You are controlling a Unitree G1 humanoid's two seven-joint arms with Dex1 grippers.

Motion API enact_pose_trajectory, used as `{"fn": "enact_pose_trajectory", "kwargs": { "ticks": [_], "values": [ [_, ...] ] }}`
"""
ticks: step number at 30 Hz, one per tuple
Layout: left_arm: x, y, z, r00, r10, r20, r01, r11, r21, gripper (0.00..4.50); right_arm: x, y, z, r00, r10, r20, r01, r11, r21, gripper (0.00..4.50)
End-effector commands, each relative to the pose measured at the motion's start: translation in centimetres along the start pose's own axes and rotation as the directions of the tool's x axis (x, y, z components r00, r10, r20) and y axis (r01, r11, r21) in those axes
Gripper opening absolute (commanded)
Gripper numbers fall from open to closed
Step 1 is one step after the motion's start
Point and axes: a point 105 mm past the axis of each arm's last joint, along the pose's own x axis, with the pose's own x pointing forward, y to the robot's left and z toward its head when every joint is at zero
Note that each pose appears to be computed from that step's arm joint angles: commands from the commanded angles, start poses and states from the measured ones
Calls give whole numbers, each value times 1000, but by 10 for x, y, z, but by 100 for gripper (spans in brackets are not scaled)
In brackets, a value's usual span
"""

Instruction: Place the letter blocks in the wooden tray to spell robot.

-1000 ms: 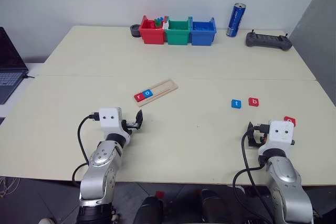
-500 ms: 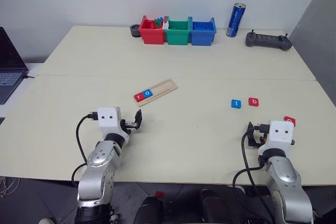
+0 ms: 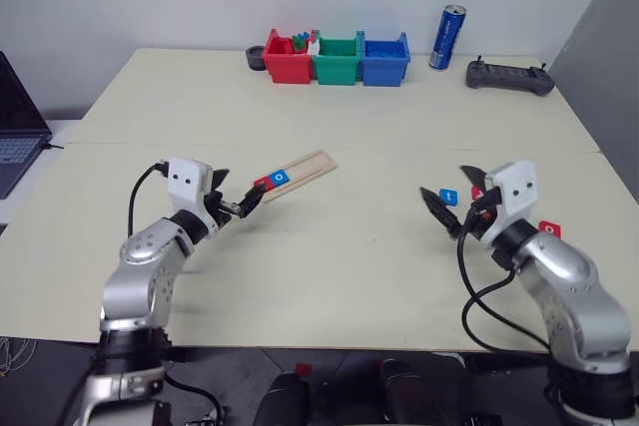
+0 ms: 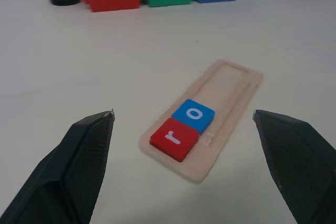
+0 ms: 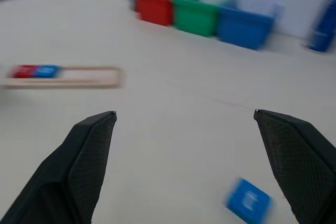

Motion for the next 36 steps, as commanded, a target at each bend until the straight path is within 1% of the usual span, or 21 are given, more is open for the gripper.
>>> {"fn": "enact_pose_trajectory", "kwargs": {
  "ticks": [1,3,5,10,14,19,25,36],
  "values": [
    [3,1,11,987,-162,-9,162,984,76,450,5,19,16,974,225,36,-226,973,33,447],
    [7,10,12,978,-205,-49,210,970,125,450,9,26,21,949,313,36,-314,948,41,447],
    [11,16,11,968,-237,-85,248,955,165,450,12,31,24,931,364,33,-365,930,35,447],
    [24,25,3,941,-295,-167,327,920,215,450,23,37,27,917,398,37,-399,916,30,447],
    [32,28,-5,934,-291,-207,334,916,220,450,26,41,28,922,385,44,-387,922,33,447],
    [43,31,0,952,-245,-184,286,927,243,450,20,45,31,936,350,44,-352,935,54,447],
    [52,31,-4,964,-196,-177,237,939,248,450,14,44,32,951,310,22,-311,947,78,447],
    [50,29,-22,958,-186,-219,233,950,210,450,7,47,42,955,296,18,-296,947,121,447]
  ]
}}
